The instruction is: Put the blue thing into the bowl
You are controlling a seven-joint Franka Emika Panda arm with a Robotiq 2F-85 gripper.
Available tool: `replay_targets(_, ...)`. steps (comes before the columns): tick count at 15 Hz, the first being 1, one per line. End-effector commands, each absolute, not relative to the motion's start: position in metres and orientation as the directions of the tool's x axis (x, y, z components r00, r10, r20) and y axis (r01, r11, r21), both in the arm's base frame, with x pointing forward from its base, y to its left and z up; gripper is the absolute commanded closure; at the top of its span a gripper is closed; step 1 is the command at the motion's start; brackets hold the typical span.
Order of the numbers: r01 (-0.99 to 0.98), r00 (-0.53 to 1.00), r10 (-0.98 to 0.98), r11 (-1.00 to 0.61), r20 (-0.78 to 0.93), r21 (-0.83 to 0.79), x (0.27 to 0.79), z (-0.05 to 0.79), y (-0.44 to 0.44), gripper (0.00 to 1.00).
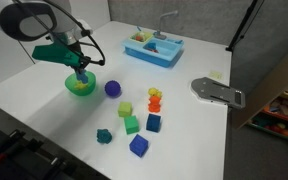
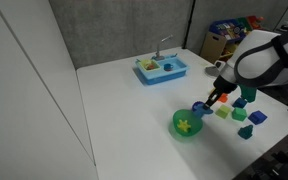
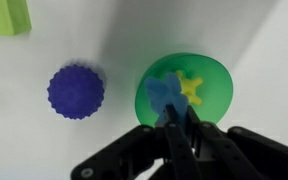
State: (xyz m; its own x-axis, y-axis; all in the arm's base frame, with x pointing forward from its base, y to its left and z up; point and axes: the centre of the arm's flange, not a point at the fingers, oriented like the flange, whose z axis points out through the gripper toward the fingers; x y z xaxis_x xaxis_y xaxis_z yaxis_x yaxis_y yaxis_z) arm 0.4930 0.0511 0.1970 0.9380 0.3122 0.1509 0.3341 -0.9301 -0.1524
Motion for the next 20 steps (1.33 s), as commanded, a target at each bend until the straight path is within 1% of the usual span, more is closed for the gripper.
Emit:
replay_targets(1, 0.352, 0.929, 0.319, -0.917, 0.186, -0.187, 0.489, 0.198, 0.055, 0.95)
replay_targets(3, 0.344, 0.934, 0.312, -0.918, 0.175, -0.198, 0.491, 0.193, 0.056, 0.94)
replay_targets(4, 0.333, 0.938, 0.302, -0.920, 0.169, -0.208, 0.492, 0.192, 0.053, 0.63)
replay_targets(5, 0.314, 0.945, 0.283, -0.926, 0.163, -0.211, 0.492, 0.192, 0.050, 0.64)
replay_targets(6, 0.295, 0.951, 0.265, -0.931, 0.158, -0.214, 0.492, 0.193, 0.048, 0.62)
replay_targets(10, 0.183, 0.980, 0.157, -0.954, 0.124, -0.238, 0.498, 0.197, 0.033, 0.31)
replay_targets(12, 0.108, 0.992, 0.088, -0.957, 0.086, -0.270, 0.499, 0.199, 0.024, 0.14)
replay_targets(14, 0.034, 0.999, 0.021, -0.953, 0.046, -0.300, 0.500, 0.203, 0.017, 0.01)
replay_targets(18, -0.105, 0.994, -0.107, -0.940, -0.010, -0.326, 0.502, 0.225, 0.005, 0.00)
replay_targets(20, -0.175, 0.984, -0.177, -0.939, -0.020, -0.296, 0.504, 0.240, 0.000, 0.00)
